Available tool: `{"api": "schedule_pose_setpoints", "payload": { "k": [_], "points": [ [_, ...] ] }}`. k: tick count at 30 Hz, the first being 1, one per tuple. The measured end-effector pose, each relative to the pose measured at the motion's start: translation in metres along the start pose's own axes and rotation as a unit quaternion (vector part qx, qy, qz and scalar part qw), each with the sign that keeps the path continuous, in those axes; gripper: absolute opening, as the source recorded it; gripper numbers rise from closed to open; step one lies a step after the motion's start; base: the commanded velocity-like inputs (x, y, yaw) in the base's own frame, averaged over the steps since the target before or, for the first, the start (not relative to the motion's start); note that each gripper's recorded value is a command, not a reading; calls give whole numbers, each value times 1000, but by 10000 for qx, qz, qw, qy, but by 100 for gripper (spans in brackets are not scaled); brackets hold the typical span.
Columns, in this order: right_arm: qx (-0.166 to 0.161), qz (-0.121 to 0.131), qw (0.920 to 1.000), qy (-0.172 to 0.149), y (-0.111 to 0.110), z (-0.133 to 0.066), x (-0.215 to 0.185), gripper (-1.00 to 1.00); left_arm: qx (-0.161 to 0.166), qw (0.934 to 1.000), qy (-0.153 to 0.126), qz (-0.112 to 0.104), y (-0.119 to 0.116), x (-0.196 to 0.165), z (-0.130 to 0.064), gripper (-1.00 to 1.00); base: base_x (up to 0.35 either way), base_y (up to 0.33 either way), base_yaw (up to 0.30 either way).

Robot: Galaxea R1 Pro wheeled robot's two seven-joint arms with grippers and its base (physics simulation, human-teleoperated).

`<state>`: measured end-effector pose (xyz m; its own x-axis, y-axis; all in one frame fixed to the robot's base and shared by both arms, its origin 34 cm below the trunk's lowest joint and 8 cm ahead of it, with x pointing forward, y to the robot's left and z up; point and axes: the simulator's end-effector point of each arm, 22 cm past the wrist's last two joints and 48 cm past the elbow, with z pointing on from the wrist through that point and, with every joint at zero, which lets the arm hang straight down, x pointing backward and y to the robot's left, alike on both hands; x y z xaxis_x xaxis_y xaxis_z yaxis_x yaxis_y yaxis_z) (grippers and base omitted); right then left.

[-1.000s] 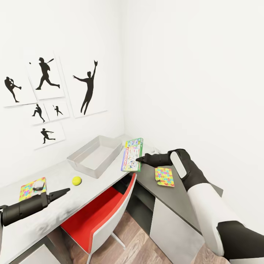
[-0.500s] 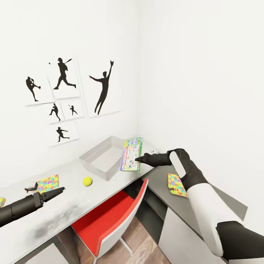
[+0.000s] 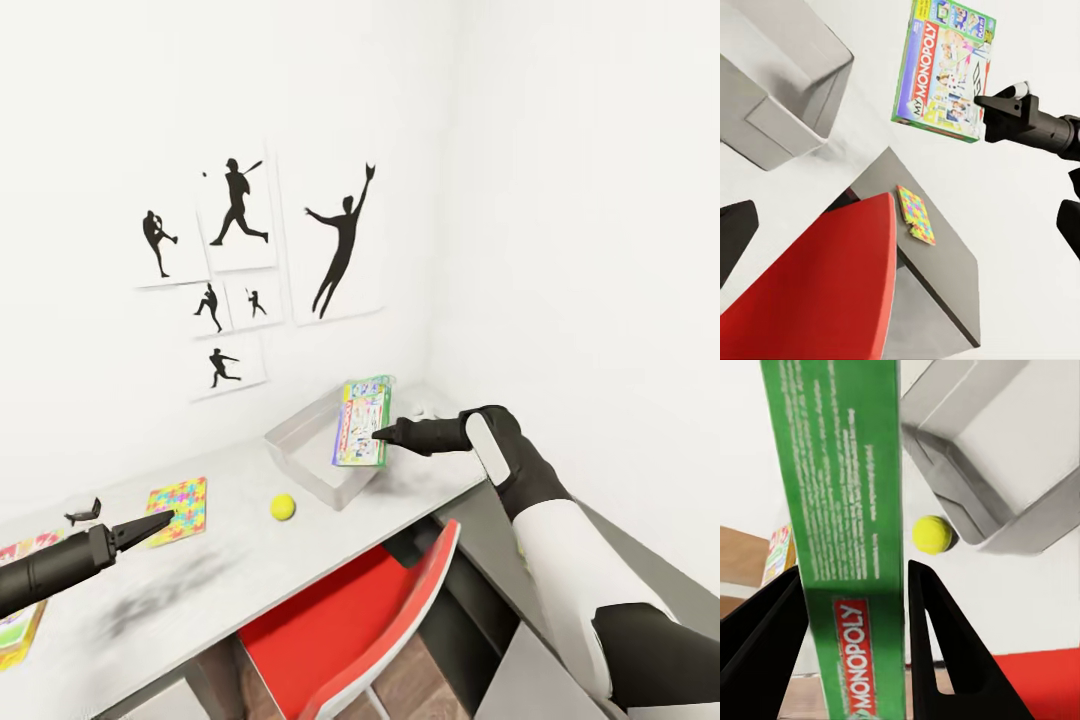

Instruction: Put all the toys in the child's room - the three board games (two on the bed and one on the table), the two jigsaw puzzles on the table, and the tennis ball on the table - inside the toy box on the table in the child's room.

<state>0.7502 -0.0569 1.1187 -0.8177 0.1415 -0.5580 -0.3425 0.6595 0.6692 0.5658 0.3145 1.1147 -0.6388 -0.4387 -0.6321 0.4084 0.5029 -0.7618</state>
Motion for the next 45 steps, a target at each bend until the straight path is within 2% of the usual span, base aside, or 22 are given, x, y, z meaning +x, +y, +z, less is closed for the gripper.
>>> {"api": "schedule_pose_setpoints", "payload": {
  "k": [14, 32, 45],
  "points": [
    [-46, -25, 10000, -56, 7, -6, -4, -100, 33, 10000, -29, 50, -6, -3, -2, 100, 146, -70, 236],
    [-28, 1, 10000, -71, 3, -9, -3, -100, 39, 10000, -29, 56, -6, -3, -2, 100, 272, -1, 14],
    [-53, 17, 10000, -69, 4, -8, -3, -100, 37, 10000, -29, 54, -6, -3, -2, 100, 27, -94, 9]
  ]
}}
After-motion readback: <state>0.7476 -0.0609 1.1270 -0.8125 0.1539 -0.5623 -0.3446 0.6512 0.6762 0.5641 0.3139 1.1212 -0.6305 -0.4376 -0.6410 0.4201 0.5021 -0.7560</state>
